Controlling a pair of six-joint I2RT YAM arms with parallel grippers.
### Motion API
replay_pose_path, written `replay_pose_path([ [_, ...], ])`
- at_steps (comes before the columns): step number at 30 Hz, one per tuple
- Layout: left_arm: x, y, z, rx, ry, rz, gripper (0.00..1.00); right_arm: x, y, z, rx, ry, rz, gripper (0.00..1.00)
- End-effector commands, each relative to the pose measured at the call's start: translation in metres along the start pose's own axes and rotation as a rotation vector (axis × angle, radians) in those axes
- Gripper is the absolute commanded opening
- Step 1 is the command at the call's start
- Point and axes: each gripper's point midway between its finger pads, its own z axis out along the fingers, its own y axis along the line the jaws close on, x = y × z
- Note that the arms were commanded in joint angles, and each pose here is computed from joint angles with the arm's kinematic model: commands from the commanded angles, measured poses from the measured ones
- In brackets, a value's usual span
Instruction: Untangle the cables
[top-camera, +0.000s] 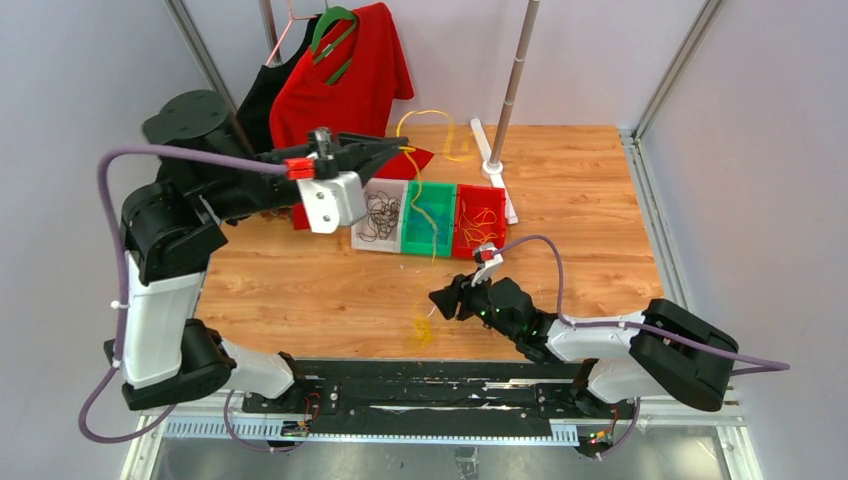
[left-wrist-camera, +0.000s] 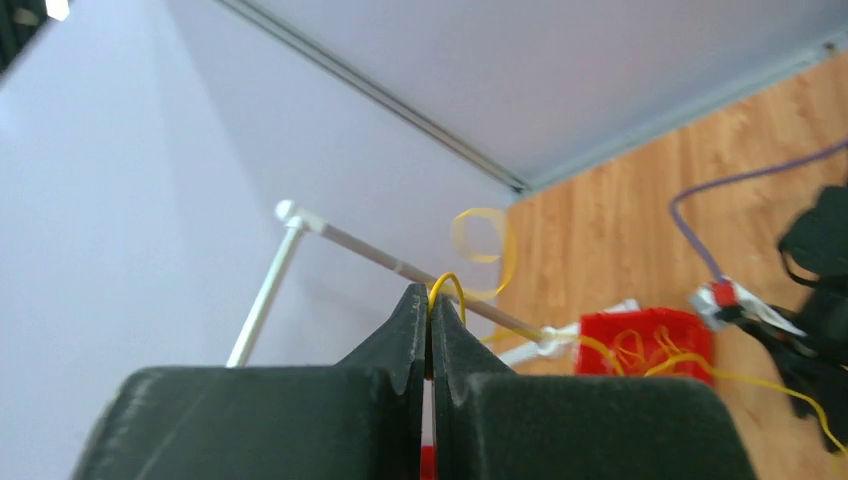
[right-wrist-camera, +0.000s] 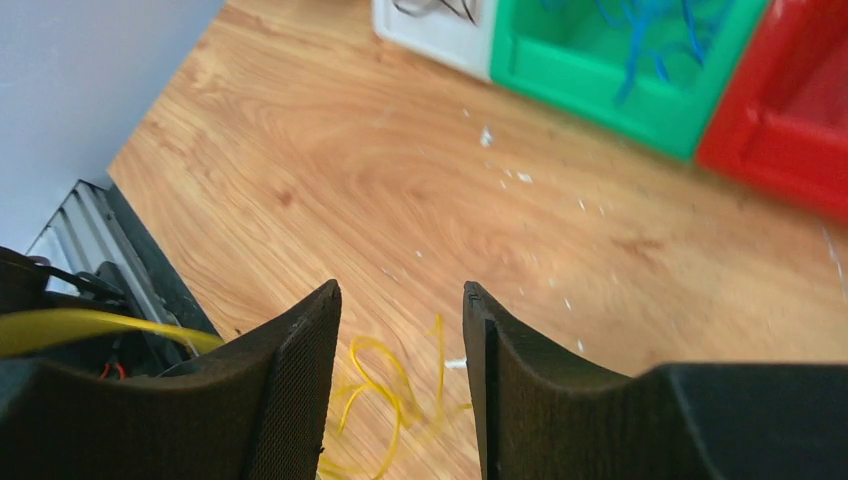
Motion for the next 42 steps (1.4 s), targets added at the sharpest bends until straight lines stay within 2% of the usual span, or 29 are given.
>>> replay_pose_path([
  [1, -0.048, 0.065, -0.030, -0.308, -0.128, 0.129, 0.00, 0.010, -0.007, -0.004, 0.037, -0.020, 0.091, 0.49],
  [4, -0.059, 0.075, -0.040, -0.358, -0.152, 0.152, 0.00, 0.016, -0.008, -0.005, 0.043, -0.001, 0.088, 0.49],
  [11, -0.056, 0.072, -0.039, -0.341, -0.138, 0.153, 0.00, 0.007, -0.006, -0.010, 0.047, -0.012, 0.046, 0.49],
  [13, -0.054, 0.070, -0.039, -0.336, -0.132, 0.154, 0.00, -0.011, 0.006, -0.016, 0.010, -0.056, 0.010, 0.50],
  [21, -0.042, 0.056, -0.033, -0.291, -0.106, 0.157, 0.00, -0.100, 0.087, -0.043, -0.216, -0.216, -0.236, 0.69],
  [26, -0.038, 0.054, -0.030, -0.277, -0.100, 0.146, 0.01, -0.119, 0.117, -0.032, -0.297, -0.225, -0.311, 0.70],
  [31, -0.043, 0.060, -0.031, -0.293, -0.107, 0.161, 0.01, -0.118, 0.132, 0.001, -0.311, -0.203, -0.334, 0.70],
  [37, -0.053, 0.070, -0.042, -0.327, -0.110, 0.256, 0.00, -0.092, 0.101, 0.037, -0.168, -0.187, -0.324, 0.62],
  [42, -0.070, 0.086, -0.058, -0.398, -0.128, 0.351, 0.00, -0.052, 0.082, 0.053, -0.135, -0.103, -0.289, 0.45],
])
